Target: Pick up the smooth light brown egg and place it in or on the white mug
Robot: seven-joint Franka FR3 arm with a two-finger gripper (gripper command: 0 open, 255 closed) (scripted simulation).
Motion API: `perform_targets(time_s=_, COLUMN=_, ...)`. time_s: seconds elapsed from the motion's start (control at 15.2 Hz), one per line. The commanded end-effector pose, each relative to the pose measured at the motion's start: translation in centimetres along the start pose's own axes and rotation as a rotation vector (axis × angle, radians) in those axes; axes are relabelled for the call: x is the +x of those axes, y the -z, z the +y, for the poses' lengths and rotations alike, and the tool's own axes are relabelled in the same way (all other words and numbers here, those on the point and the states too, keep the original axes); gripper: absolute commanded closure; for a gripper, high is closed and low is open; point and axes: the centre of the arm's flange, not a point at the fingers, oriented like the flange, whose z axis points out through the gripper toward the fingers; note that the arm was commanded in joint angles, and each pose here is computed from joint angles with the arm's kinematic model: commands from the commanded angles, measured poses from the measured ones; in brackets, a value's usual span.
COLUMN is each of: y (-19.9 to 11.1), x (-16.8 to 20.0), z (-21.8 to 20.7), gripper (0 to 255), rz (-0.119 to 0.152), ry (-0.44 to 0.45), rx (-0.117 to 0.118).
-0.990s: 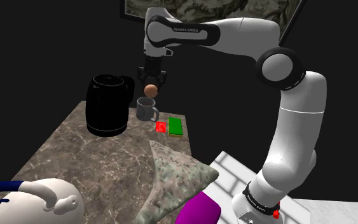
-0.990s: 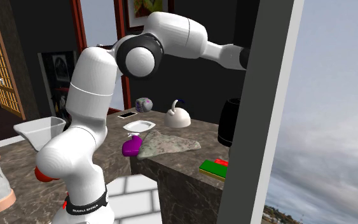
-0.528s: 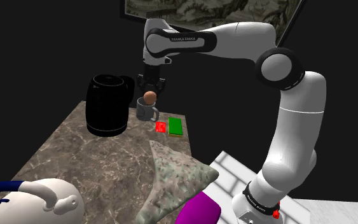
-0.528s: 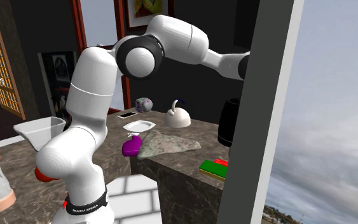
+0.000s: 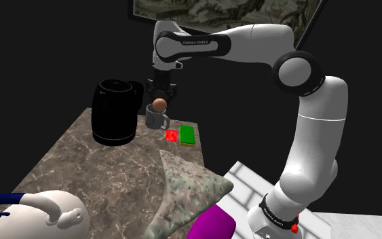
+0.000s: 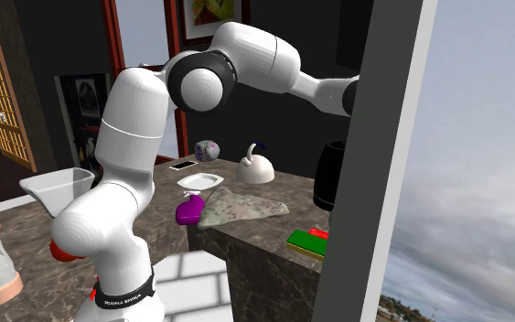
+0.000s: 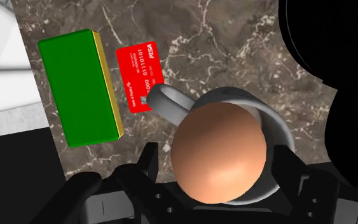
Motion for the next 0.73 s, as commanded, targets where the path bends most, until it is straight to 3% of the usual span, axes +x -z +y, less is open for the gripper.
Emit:
perform_targets(time_s=0.0, y=0.0, x=0.0, z=0.0, gripper=0, rz=0.0, ry=0.0, rx=0.0)
perform_targets(time_s=0.26, y=0.0, x=0.0, z=0.0, gripper=0, rz=0.0, ry=0.0, rx=0.0)
perform_targets(time_s=0.53, y=5.0, x=0.0, z=0.0, gripper=0, rz=0.0, ry=0.0, rx=0.0)
perform_targets(time_s=0.66, y=5.0, x=0.0, z=0.0, gripper=0, rz=0.0, ry=0.0, rx=0.0)
